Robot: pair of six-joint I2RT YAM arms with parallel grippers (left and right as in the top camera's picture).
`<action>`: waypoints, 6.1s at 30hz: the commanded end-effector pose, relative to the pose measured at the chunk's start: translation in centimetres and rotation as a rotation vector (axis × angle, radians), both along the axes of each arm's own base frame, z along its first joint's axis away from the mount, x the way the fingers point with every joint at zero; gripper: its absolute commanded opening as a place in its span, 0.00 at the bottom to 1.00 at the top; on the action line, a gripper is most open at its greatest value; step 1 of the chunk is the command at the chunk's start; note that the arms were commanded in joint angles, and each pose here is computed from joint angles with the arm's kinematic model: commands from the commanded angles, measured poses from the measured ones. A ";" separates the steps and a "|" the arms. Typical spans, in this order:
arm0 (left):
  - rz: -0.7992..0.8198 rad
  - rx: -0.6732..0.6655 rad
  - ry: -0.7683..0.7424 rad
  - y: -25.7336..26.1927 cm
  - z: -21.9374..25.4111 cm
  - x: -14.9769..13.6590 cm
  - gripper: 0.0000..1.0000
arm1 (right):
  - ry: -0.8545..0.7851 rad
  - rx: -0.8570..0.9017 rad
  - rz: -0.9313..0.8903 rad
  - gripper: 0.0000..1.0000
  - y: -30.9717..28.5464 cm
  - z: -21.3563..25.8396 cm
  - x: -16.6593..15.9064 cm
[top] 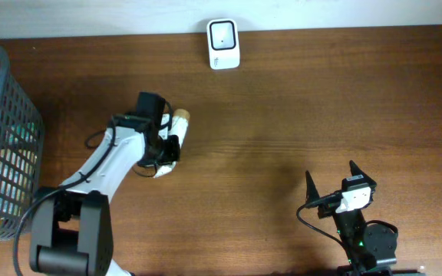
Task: Scan the item barcode
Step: 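Carry the white tube out and set it on the table center, then grasp the white wet-wipe pack in the basket and place it beside the tube, then pick the small green tissue pack from the basket and place it by the wipes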
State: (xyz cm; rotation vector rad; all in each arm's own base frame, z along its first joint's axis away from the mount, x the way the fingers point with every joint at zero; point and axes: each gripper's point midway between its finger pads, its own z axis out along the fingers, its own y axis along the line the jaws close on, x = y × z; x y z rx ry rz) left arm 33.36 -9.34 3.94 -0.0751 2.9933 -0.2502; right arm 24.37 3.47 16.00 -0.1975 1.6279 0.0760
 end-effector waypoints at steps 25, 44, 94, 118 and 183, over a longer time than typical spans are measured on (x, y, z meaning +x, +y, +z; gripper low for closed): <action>-0.149 -0.160 -0.291 -18.1 2.5 -1.4 0.00 | 0.005 0.007 -0.002 0.99 -0.1 -0.3 0.0; -0.372 -0.196 -0.495 -20.4 8.7 0.8 0.99 | 0.005 0.007 -0.002 0.98 -0.1 -0.3 0.0; 1.081 0.206 0.012 41.4 1.0 -11.7 0.05 | 0.004 0.007 -0.002 0.99 -0.1 -0.3 0.0; 0.057 -0.193 -0.536 8.5 23.0 3.6 0.00 | 0.004 0.007 -0.002 0.98 -0.1 -0.3 0.0; 0.872 0.136 -0.068 39.5 -2.5 4.8 0.84 | 0.005 0.007 -0.002 0.99 -0.1 -0.3 0.0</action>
